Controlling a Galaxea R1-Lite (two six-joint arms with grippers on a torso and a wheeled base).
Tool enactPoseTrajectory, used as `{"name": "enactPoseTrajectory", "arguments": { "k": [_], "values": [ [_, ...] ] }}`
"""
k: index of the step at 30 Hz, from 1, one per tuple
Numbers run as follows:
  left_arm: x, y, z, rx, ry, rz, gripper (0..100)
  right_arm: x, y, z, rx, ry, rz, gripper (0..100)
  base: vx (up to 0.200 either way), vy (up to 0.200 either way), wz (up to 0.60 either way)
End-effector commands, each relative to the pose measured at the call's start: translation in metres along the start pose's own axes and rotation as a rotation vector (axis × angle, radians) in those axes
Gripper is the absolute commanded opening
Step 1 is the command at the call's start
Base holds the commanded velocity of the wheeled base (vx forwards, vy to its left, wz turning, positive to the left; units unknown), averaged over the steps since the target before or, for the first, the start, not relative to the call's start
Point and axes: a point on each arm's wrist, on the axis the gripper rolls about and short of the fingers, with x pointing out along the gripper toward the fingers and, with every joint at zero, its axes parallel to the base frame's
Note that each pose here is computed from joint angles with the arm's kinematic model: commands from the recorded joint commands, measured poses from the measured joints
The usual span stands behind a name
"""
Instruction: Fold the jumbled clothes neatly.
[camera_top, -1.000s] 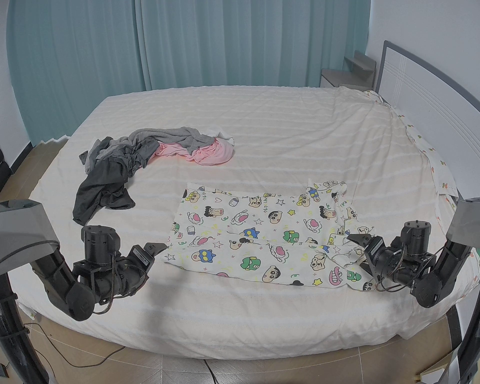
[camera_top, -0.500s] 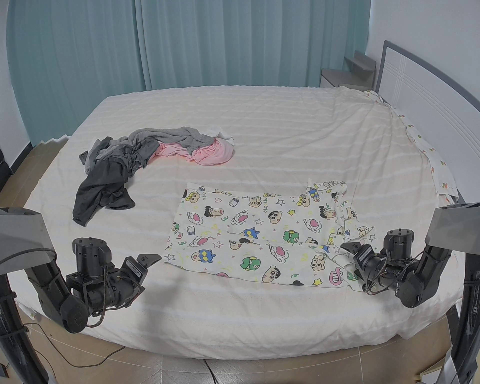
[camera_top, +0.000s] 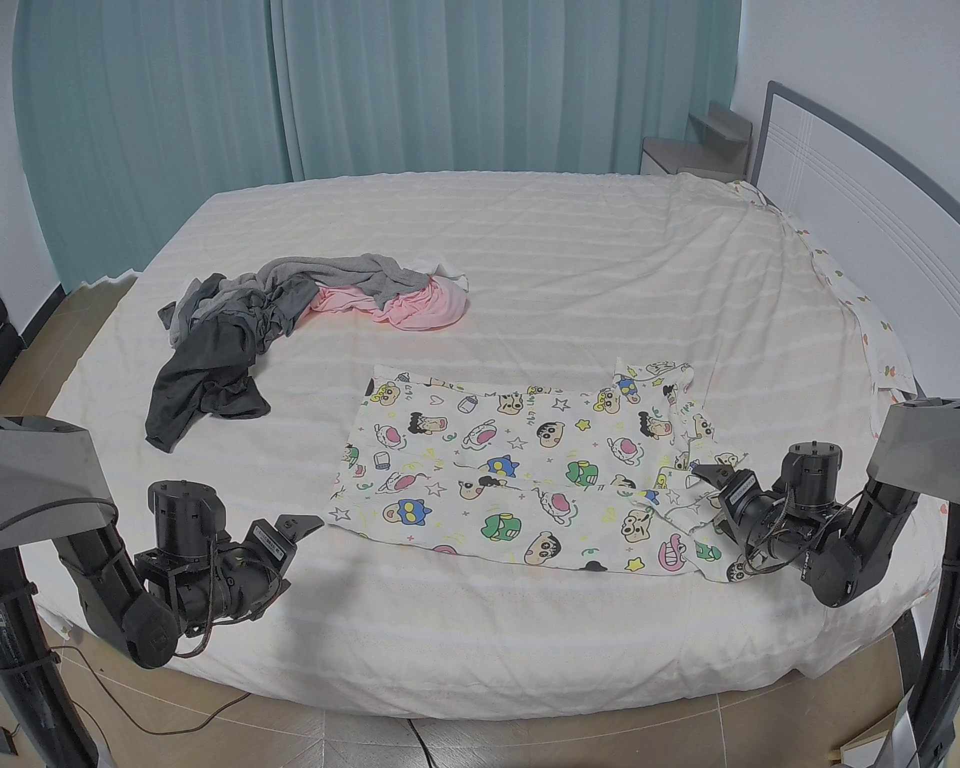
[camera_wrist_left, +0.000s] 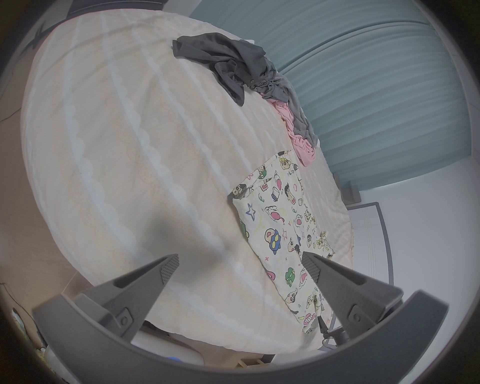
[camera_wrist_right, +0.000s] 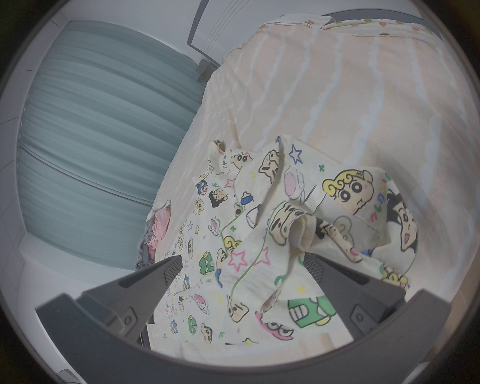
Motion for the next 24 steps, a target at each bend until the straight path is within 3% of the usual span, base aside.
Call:
{"name": "enactPoseTrajectory", "arguments": {
  "k": [1, 18, 24],
  "values": [
    [0.001, 0.002, 0.0, -0.002, 0.002, 0.008, 100, 0.005, -0.003, -0.006, -0.001, 0.018, -0.01, 100, 0.0, 0.0, 0.0],
    [0.01, 0.008, -0.003, 0.002, 0.002, 0.013, 100, 0.03, -0.004, -0.004, 0.003, -0.006, 0.012, 100, 0.0, 0.0, 0.0],
    [0.011, 0.009, -0.003, 0.006, -0.008, 0.013, 100, 0.045, -0.016, -0.003, 0.008, -0.038, -0.03, 100, 0.0, 0.0, 0.0]
  ]
}}
